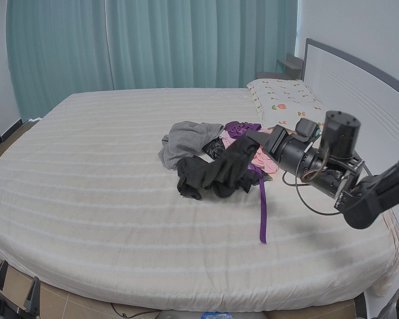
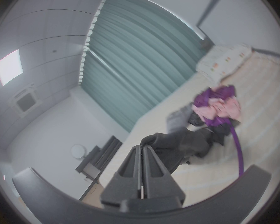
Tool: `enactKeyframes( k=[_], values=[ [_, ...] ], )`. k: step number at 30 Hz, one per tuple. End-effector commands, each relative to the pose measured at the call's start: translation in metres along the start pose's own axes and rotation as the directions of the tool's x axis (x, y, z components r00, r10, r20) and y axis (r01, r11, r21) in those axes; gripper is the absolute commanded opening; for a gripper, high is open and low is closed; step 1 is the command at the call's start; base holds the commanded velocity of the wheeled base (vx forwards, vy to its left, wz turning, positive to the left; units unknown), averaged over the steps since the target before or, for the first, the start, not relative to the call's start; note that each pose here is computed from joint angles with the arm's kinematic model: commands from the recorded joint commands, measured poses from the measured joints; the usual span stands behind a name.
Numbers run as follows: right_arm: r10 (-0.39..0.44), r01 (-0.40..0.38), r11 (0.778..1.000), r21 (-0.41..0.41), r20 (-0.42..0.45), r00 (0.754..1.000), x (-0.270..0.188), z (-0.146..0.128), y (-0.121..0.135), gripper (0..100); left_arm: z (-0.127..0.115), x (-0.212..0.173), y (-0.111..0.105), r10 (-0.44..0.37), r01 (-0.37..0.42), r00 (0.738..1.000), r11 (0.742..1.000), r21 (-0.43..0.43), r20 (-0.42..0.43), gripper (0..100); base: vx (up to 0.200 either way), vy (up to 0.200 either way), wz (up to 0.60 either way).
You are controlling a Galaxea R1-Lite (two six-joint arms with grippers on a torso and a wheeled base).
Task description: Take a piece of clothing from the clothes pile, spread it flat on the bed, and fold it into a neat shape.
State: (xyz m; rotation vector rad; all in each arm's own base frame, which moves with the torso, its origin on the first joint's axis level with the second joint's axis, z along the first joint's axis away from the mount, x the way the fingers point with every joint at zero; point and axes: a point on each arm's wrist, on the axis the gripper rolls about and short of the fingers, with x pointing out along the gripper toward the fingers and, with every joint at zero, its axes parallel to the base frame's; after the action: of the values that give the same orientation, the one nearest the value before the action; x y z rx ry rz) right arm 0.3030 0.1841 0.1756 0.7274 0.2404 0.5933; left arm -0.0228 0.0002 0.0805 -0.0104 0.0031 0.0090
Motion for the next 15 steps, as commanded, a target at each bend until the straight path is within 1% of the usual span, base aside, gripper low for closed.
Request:
enactKeyframes(
  k=[1,3,4,6,9,12,15],
  values=[
    [0.237,-0.227,0.967,-0.118,0.073,0.969,-0.050,0.021,0.071,0,-0.005,0.000,0.000,0.000,0.000,1.000,1.000,0.000,-0.004,100,0.000,0.000,0.00],
    [0.250,-0.237,0.959,-0.159,0.073,0.965,-0.049,0.020,0.073,0,-0.005,0.000,0.000,-0.001,0.001,1.000,1.000,0.000,-0.004,100,0.000,0.000,0.00],
    [0.251,-0.237,0.957,-0.165,0.074,0.965,-0.049,0.020,0.073,0,-0.005,0.000,0.000,0.000,0.000,1.000,1.000,0.001,-0.004,100,0.000,0.000,0.00],
    [0.271,-0.255,0.948,-0.188,0.065,0.960,-0.049,0.014,0.077,0,-0.005,0.000,0.000,-0.004,0.004,1.000,1.000,-0.002,-0.006,100,0.000,0.000,0.00],
    [0.284,-0.267,0.945,-0.191,0.065,0.957,-0.049,0.012,0.078,0,-0.005,0.000,0.000,-0.009,0.009,1.000,1.000,0.003,-0.003,100,0.000,0.000,0.00],
    [0.294,-0.277,0.942,-0.190,0.066,0.953,-0.050,0.011,0.081,0,-0.005,0.000,-0.001,-0.029,0.029,1.000,0.998,0.050,-0.002,100,0.000,0.000,0.00],
    [0.303,-0.283,0.940,-0.191,0.080,0.950,-0.054,0.014,0.085,0,-0.005,0.000,-0.001,-0.050,0.050,0.999,0.998,0.049,0.006,100,0.000,0.000,0.00]
  ],
)
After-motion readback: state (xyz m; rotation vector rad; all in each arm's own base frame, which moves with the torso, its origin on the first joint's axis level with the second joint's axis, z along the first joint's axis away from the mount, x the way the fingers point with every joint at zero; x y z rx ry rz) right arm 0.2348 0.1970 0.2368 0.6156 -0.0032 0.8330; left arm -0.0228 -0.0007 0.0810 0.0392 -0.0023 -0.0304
